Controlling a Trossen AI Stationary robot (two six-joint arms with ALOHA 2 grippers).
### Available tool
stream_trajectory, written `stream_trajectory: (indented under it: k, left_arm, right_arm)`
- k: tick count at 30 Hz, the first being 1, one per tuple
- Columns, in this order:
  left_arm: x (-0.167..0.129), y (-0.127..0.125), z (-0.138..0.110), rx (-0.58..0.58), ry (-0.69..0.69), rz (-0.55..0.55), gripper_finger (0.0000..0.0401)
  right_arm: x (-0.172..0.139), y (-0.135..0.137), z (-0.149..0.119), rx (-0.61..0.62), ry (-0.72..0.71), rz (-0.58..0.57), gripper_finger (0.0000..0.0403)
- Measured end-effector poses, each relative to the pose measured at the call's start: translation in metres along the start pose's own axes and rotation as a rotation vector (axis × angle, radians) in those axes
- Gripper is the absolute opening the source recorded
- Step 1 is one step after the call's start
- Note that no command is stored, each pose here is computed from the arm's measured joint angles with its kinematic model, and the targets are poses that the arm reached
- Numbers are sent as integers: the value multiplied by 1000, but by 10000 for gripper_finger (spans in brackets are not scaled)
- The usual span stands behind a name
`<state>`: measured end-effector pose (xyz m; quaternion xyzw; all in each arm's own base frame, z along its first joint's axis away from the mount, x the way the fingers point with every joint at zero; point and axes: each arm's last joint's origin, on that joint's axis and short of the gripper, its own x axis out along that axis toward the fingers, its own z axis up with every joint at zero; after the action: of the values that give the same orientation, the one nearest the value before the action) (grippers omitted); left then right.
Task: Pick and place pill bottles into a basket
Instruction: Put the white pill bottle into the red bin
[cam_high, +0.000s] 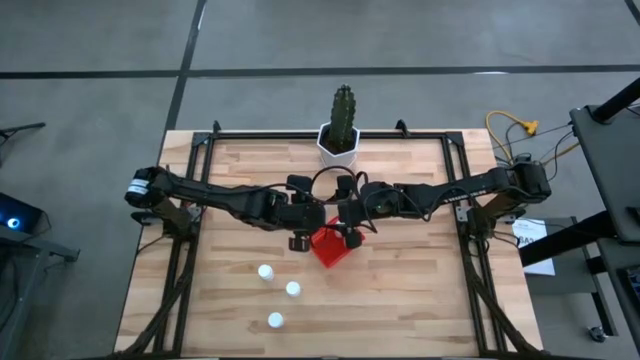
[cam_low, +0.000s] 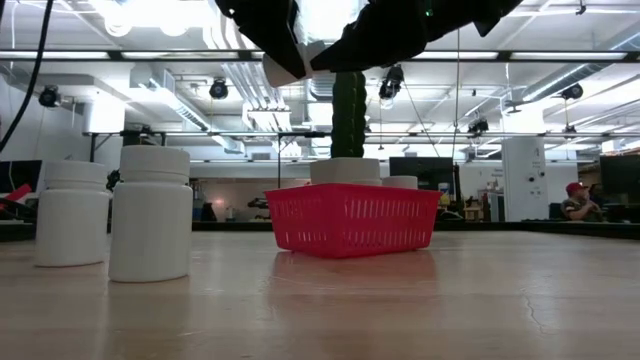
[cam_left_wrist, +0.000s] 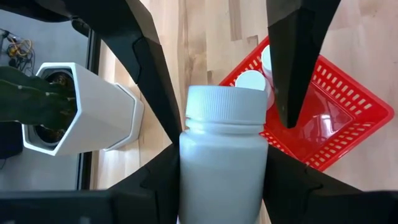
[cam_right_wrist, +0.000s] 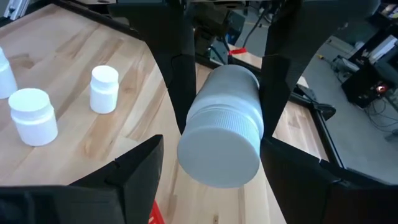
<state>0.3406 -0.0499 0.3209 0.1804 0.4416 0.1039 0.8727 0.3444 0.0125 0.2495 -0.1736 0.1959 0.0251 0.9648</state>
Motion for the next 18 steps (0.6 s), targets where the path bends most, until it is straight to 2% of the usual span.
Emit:
stream_trajectory:
  k: [10,18]
  left_arm:
    - [-2,1,0,-1,-6,1,160]
    - [-7,2,2,-33,-43,-11,160]
  right_arm:
    - [-3,-2,1,1,-4,-42,254]
    - [-9,-2,-2,0,-93,-89,253]
